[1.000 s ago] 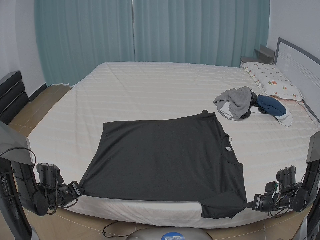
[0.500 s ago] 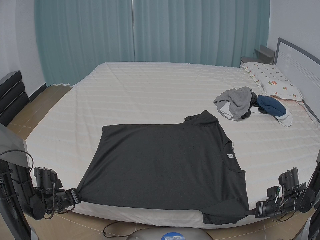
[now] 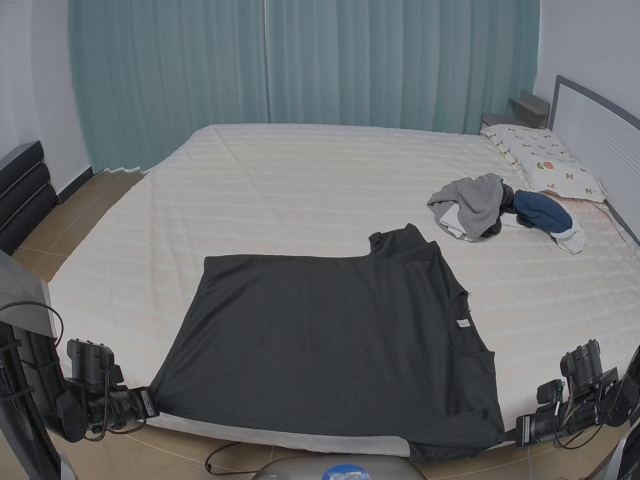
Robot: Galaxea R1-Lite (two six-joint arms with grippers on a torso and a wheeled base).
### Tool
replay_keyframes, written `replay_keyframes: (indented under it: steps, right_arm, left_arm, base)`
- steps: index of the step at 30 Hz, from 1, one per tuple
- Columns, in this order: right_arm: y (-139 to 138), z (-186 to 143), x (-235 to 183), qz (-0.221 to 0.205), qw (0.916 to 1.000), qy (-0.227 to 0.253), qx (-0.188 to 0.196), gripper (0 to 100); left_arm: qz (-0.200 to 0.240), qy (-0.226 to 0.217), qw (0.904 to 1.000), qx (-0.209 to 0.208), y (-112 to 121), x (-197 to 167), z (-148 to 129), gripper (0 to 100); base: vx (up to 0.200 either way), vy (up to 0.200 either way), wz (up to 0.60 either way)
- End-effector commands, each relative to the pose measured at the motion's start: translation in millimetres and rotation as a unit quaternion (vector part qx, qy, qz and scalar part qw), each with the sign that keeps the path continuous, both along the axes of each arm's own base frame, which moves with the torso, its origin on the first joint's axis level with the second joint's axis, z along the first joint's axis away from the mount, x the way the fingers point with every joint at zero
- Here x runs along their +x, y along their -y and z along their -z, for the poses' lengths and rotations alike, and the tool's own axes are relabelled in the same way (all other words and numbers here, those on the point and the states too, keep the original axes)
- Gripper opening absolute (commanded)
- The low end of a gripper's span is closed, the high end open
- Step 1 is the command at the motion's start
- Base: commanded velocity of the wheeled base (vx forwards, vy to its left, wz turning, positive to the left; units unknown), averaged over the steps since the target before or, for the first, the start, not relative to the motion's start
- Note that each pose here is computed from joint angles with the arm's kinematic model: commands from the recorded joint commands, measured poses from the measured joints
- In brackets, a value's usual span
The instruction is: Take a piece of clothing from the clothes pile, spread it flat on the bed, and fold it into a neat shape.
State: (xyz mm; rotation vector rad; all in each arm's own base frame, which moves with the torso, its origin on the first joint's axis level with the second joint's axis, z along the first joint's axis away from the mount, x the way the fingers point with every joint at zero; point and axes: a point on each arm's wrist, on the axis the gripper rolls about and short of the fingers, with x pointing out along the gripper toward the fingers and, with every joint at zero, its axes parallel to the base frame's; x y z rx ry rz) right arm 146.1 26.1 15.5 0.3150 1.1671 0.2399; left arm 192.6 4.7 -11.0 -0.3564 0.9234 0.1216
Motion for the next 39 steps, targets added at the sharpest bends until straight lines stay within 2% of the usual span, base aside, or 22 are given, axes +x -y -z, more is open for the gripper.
replay_keyframes:
  steps: [1, 6, 10, 17, 29, 33, 38, 39]
  right_arm:
    - [0, -5, -8, -0.012, 0.9999, 0.011, -0.004, 0]
    - [0, -7, -12, -0.018, 0.9998, 0.002, -0.008, 0]
    - [-3, -6, -16, -0.027, 0.9992, -0.007, -0.030, 0]
    - [-4, -7, -19, -0.032, 0.9988, -0.011, -0.035, 0]
    - [-3, -12, -25, -0.039, 0.9984, -0.005, -0.040, 0]
    - [-3, -17, -21, -0.035, 0.9986, 0.016, -0.036, 0]
    - [-5, -32, -3, -0.015, 0.9974, 0.065, -0.025, 0]
    - [-5, -32, -3, -0.015, 0.9974, 0.065, -0.025, 0]
  left_arm:
    - [0.019, -0.019, 0.9995, 0.015, 0, -10, -5, 0]
    - [0.035, -0.045, 0.9980, 0.027, 0, -17, -6, 0]
    - [0.037, -0.048, 0.9978, 0.028, 1, -19, -7, 0]
    - [0.053, -0.084, 0.9935, 0.056, 0, -27, -6, 0]
    - [0.059, -0.091, 0.9924, 0.058, 1, -32, -10, 0]
    - [0.056, -0.078, 0.9937, 0.058, 0, -30, -12, 0]
    - [0.029, -0.005, 0.9982, 0.052, -4, -14, -20, 0]
    - [0.029, -0.005, 0.9982, 0.052, -4, -14, -20, 0]
  base:
    - [0.000, 0.000, 0.00]
    - [0.000, 0.000, 0.00]
    - [0.000, 0.000, 0.00]
    - [0.000, 0.000, 0.00]
    - [0.000, 0.000, 0.00]
    - [0.000, 0.000, 0.00]
    - [0.000, 0.000, 0.00]
    - [0.000, 0.000, 0.00]
